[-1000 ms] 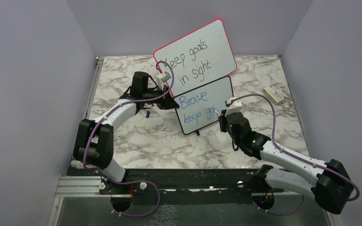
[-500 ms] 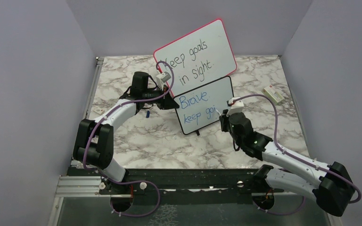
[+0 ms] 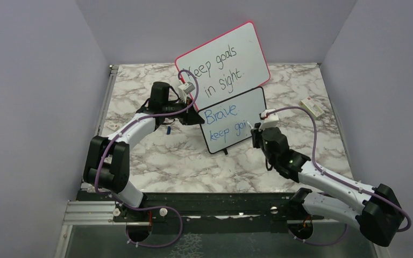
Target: Write a sentence on the whiteboard
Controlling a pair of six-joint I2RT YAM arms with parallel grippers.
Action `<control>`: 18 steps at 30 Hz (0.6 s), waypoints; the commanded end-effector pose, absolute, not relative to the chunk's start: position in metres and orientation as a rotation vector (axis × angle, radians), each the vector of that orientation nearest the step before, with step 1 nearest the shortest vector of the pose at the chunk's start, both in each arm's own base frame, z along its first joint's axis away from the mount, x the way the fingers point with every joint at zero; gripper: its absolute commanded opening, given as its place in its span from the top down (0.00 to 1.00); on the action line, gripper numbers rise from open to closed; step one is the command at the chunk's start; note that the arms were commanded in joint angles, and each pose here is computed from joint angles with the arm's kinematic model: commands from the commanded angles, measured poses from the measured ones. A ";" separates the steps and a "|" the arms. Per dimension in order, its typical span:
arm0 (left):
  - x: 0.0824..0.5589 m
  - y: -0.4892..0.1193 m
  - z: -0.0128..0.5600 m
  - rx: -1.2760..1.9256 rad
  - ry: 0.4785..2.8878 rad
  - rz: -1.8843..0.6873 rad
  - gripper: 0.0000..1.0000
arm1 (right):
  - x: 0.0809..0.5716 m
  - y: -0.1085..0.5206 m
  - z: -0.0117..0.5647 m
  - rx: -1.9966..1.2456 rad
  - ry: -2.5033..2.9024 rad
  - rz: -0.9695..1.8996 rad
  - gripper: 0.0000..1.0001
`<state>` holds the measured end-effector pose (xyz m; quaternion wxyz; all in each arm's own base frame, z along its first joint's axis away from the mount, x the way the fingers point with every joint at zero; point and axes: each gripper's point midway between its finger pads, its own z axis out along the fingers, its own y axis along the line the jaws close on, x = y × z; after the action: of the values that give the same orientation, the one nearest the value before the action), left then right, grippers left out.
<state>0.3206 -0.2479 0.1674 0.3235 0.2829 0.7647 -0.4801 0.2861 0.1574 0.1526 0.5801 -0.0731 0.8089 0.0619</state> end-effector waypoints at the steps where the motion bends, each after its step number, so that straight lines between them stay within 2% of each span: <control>1: 0.318 -0.246 0.152 0.748 2.065 -1.218 1.00 | 0.297 0.159 0.170 -0.136 1.840 0.147 0.99; 18: 0.319 -0.246 0.152 0.749 2.063 -1.216 1.00 | 0.281 0.156 0.139 -0.150 1.955 0.168 0.99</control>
<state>0.3206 -0.2479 0.1674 0.3235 0.2829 0.7647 -0.4801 0.2885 0.1573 0.1473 0.5743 -0.0657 0.8136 0.0625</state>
